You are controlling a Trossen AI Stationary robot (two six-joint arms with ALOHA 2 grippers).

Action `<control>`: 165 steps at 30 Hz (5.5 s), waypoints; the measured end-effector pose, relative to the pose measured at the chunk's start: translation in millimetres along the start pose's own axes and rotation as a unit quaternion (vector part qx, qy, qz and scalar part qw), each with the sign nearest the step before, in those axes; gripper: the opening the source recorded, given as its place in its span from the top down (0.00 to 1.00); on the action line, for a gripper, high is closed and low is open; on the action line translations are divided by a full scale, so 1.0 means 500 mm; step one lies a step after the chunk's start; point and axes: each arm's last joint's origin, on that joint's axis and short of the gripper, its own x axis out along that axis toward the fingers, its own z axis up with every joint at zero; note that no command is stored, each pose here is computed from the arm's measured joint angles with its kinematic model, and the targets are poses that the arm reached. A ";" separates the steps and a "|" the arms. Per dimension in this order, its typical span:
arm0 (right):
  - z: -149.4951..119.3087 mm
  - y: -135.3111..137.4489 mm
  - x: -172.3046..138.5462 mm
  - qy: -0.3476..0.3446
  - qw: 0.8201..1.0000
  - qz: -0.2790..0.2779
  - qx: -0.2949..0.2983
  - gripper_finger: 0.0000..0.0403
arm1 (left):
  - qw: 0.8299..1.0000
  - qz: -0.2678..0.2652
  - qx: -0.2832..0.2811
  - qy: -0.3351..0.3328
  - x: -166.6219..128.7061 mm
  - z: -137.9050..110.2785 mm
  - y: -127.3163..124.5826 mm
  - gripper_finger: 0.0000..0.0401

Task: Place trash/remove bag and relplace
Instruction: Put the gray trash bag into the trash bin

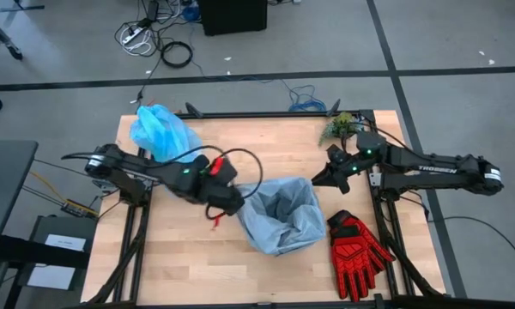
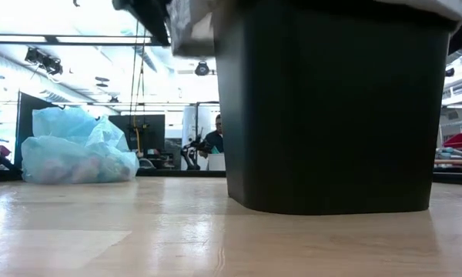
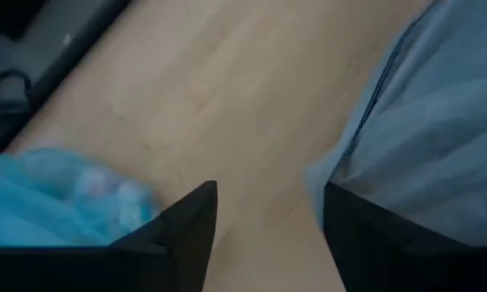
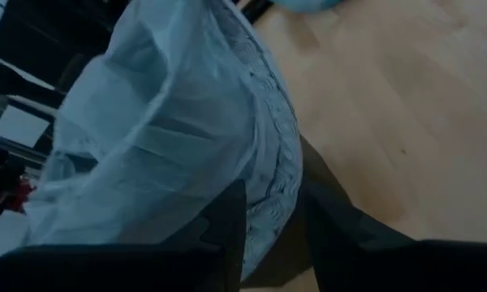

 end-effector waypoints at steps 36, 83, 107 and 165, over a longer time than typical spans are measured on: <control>0.000 0.008 -0.009 -0.020 0.997 -0.003 0.069 0.74 | 0.961 -0.129 -0.227 -0.086 0.233 -0.232 -0.048 0.47; -0.146 0.120 0.066 0.151 0.985 0.050 0.063 0.80 | 0.899 -0.372 -0.155 -0.169 0.125 -0.314 -0.190 0.66; -0.204 0.050 0.152 0.140 0.979 -0.149 -0.009 0.80 | 0.930 -0.319 -0.169 -0.074 0.243 -0.404 -0.251 0.67; -0.374 0.241 0.179 0.034 0.891 -0.148 -0.428 1.00 | 0.977 -0.187 -0.081 -0.065 0.173 -0.249 -0.291 0.67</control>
